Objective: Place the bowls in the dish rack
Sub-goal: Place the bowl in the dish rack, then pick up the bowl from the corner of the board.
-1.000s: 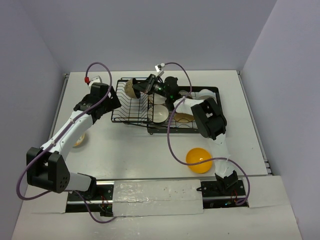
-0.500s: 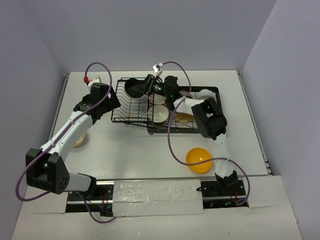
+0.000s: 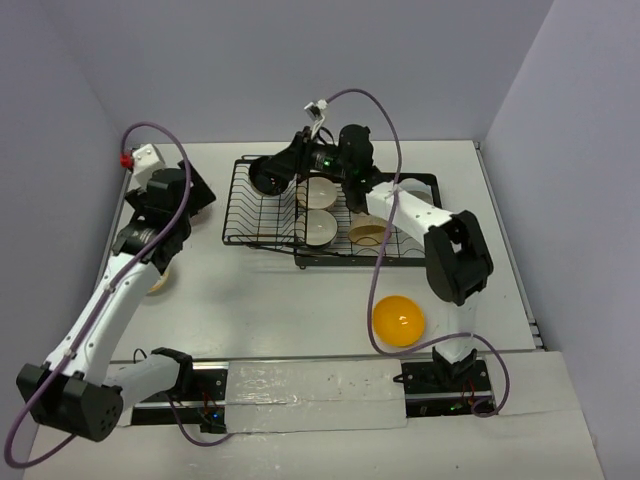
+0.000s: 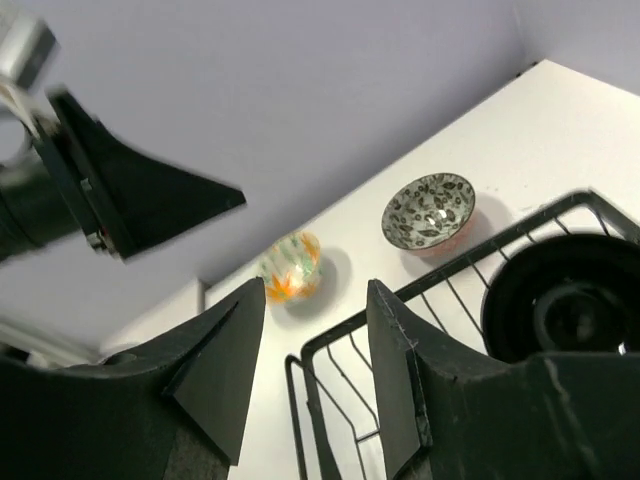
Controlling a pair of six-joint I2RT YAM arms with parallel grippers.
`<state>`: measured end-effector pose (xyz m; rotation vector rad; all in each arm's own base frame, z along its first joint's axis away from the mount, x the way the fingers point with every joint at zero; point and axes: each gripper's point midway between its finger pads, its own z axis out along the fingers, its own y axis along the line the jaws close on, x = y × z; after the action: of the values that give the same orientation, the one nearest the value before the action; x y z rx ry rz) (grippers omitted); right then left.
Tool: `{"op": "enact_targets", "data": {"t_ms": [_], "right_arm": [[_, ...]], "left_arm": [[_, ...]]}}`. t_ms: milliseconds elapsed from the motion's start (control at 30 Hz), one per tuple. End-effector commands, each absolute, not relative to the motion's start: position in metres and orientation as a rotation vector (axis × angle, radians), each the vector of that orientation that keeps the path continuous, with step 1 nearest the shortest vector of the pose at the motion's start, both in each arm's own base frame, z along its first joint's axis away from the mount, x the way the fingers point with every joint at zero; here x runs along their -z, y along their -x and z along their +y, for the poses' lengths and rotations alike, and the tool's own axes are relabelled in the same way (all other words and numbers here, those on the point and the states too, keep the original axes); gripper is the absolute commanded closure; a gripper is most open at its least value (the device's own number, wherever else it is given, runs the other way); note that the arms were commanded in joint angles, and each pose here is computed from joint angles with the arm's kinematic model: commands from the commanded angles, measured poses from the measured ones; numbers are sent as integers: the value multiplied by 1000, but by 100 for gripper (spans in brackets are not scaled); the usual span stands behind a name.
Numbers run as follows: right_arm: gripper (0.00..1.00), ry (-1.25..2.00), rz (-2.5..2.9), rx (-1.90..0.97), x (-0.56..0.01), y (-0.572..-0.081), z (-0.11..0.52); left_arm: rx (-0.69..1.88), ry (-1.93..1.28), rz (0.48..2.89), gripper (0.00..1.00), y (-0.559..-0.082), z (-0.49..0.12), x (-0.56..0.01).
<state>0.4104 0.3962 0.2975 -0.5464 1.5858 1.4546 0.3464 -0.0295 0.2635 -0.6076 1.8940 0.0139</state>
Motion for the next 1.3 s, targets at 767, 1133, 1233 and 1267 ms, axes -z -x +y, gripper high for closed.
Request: {"op": "enact_targets", "data": {"t_ms": [767,1133,1233,1267], "right_arm": [[44,1138,1738,-1136,-257,-310,462],[43,1138,1711,-1099,-268,-305,443],[43,1128,1715,-1087,-269,-306,438],[43,1127,1711,-1085,-271,-306,436]], "left_arm": [[-378,1517,1915,1,-287,157,-154],[-416,1641,1980,1,-249,167,-96],[-448,1657,1978,1,-247,170,-88],[-456,1661,1989,1,-247,171,-84]]}}
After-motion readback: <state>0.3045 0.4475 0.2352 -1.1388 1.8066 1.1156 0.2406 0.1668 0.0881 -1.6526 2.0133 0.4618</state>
